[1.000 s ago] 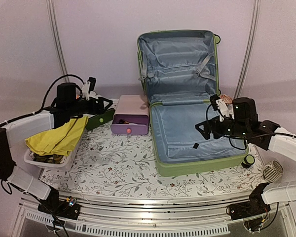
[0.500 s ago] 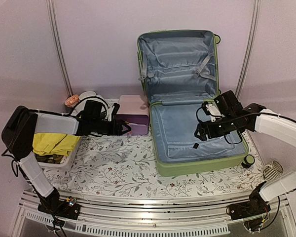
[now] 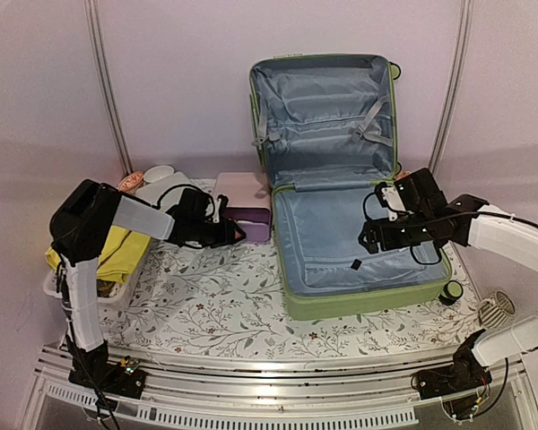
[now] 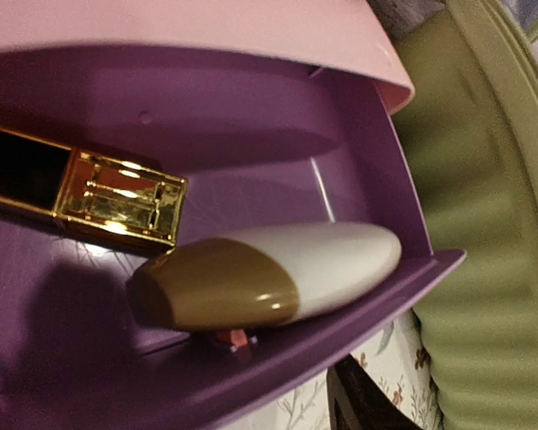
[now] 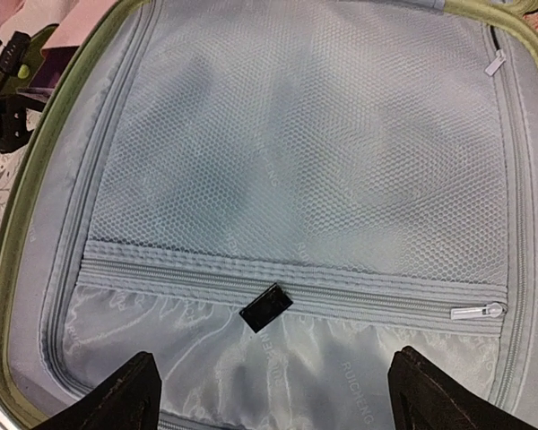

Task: Open, take out, and arrange the luggage
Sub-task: Close the drawer in the storage box.

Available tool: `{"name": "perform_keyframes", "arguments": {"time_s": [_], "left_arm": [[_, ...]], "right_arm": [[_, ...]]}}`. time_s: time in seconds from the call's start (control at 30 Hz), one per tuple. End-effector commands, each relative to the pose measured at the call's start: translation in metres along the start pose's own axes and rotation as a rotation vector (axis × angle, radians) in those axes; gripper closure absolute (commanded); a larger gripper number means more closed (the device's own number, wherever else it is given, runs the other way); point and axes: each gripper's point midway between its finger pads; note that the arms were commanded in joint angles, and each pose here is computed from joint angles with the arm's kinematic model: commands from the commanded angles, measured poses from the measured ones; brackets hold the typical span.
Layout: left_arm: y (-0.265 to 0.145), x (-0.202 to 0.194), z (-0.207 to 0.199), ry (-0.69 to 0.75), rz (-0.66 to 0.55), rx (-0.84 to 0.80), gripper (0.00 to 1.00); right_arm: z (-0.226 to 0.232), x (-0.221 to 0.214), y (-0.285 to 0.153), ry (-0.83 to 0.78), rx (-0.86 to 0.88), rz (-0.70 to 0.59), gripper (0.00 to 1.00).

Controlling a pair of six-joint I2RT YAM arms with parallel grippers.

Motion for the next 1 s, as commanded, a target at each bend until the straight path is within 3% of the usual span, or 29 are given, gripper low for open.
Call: {"name": "perform_keyframes", "arguments": {"time_s": [0.0, 0.23, 0.33, 0.5, 0.63, 0.77, 0.87, 0.97], "left_arm": [[0.009, 0.047, 0.014, 0.011, -0.134, 0.052, 0.49], [0.034, 0.077, 0.023, -0.008, -0.216, 0.0, 0.44], [0.041, 0.09, 0.022, 0.002, -0.239, -0.012, 0.38], [0.039, 0.095, 0.017, 0.009, -0.238, -0.048, 0.27], [0.001, 0.099, -0.003, 0.064, -0.276, -0.073, 0.15], [-0.064, 0.109, -0.03, 0.156, -0.343, -0.068, 0.03], [-0.107, 0.101, -0.036, 0.21, -0.368, -0.016, 0.02], [-0.15, 0.094, -0.038, 0.284, -0.419, 0.062, 0.02]], "right_arm": [[-0.008, 0.028, -0.011, 0.05, -0.031, -0.141, 0.1], [-0.012, 0.036, -0.016, 0.066, 0.02, -0.287, 0.05], [-0.015, 0.045, -0.023, 0.088, 0.071, -0.379, 0.0], [-0.047, 0.067, -0.028, 0.13, 0.032, -0.433, 0.01], [-0.083, 0.092, -0.045, 0.185, -0.032, -0.531, 0.01], [-0.114, 0.105, -0.073, 0.249, -0.107, -0.695, 0.01], [-0.128, 0.104, -0.097, 0.25, -0.172, -0.835, 0.01], [-0.124, 0.095, -0.105, 0.144, -0.181, -0.918, 0.01]]}}
Point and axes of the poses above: each gripper's point midway between its finger pads, its own y axis out along the fingers, its own z axis along the line the jaws close on, x = y × z, and after that the axes turned 4 degrees about y, right-handed
